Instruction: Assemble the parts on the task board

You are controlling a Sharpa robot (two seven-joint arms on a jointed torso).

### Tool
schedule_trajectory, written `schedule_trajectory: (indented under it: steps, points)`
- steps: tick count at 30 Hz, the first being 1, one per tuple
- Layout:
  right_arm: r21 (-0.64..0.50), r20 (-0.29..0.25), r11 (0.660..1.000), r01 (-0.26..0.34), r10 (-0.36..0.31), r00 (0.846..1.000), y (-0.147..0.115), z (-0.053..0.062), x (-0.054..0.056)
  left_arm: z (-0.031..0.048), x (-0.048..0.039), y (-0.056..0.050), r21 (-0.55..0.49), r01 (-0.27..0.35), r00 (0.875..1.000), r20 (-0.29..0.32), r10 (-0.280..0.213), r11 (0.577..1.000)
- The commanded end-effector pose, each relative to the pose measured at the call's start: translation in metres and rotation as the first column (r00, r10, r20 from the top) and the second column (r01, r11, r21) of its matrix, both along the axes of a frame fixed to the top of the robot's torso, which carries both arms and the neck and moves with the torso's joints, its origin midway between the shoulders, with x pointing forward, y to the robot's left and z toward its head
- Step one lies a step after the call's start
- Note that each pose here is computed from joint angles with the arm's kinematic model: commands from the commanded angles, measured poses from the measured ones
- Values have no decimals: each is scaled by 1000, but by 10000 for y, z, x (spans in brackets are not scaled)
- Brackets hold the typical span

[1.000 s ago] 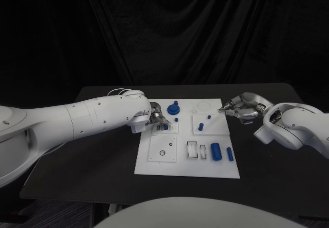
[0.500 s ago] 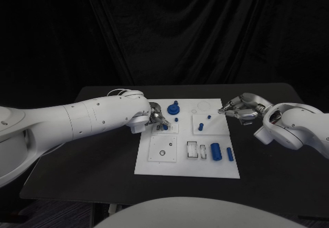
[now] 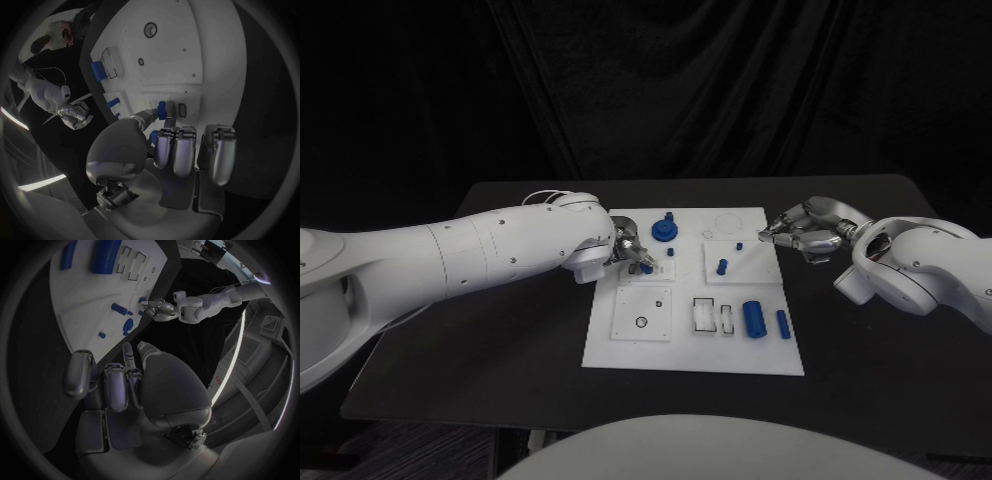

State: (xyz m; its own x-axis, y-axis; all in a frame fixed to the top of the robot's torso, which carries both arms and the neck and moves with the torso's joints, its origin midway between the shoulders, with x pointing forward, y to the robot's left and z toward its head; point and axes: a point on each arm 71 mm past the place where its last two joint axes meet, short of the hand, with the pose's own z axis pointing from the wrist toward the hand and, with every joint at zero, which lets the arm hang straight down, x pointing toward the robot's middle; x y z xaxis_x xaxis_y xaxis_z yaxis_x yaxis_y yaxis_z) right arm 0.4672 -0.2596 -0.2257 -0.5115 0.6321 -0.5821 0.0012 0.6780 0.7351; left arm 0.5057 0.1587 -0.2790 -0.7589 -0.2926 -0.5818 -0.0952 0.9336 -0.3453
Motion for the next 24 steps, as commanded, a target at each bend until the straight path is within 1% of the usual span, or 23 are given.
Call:
schedule_trajectory:
  steps: [1,6,12,18,21,24]
  points:
    - [-13,-19,1000,1,-2,1000,-10,-25,-11,-95,-73,1,-5,-1,1000,-8,0,1000]
    - [-14,-22,1000,2,-2,1000,-17,-28,-15,-66,-87,5,-40,-14,999,33,15,999]
    - [-15,-25,1000,2,-2,1000,-19,-32,-15,-41,-94,24,-70,-26,997,69,31,997]
    - [-17,-29,1000,2,-3,1000,-25,-35,-16,-2,-119,39,-117,-41,991,123,55,992]
    - [-18,-30,1000,2,-3,1000,-25,-36,-16,0,-146,52,-133,-49,988,140,67,990]
    - [-18,-31,1000,2,-3,1000,-24,-38,-15,-15,-176,68,-144,-57,986,149,79,988]
